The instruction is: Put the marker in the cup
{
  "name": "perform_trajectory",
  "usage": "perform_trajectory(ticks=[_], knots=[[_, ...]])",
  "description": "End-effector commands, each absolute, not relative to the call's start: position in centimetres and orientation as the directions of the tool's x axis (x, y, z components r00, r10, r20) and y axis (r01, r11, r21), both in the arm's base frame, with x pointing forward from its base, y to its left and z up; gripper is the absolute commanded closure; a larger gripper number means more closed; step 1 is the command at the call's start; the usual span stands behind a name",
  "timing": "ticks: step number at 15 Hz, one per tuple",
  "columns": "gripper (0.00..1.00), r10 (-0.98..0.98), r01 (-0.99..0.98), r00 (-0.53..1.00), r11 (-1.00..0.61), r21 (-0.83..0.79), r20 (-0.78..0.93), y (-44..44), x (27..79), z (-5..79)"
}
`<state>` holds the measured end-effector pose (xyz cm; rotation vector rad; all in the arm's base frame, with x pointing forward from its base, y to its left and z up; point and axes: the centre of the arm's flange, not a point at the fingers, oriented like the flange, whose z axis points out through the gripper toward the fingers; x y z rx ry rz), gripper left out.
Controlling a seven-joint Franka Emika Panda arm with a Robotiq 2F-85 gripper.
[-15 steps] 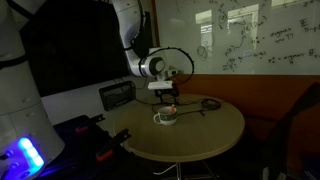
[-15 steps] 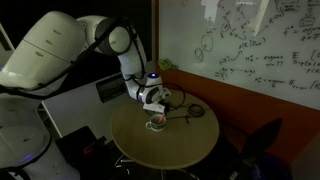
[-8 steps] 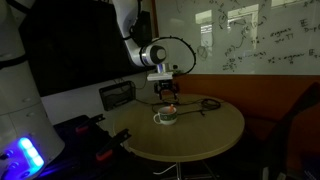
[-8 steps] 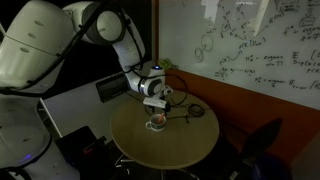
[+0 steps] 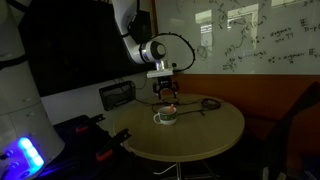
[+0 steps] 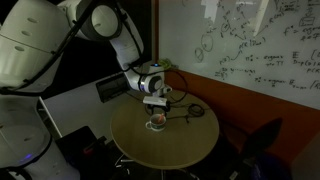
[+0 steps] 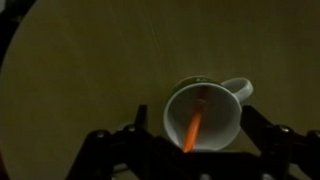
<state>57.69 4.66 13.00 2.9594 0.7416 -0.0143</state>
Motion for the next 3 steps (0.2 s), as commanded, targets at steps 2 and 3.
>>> perform_trajectory(ticks=[2,3], knots=[[0.00,0.496,0.500,0.866,-0.858,0.118,-0.063,4.92,56.94,14.12],[0.00,0.502,0.506,0.862,-0.856,0.103,-0.069,4.67,57.20,13.73]])
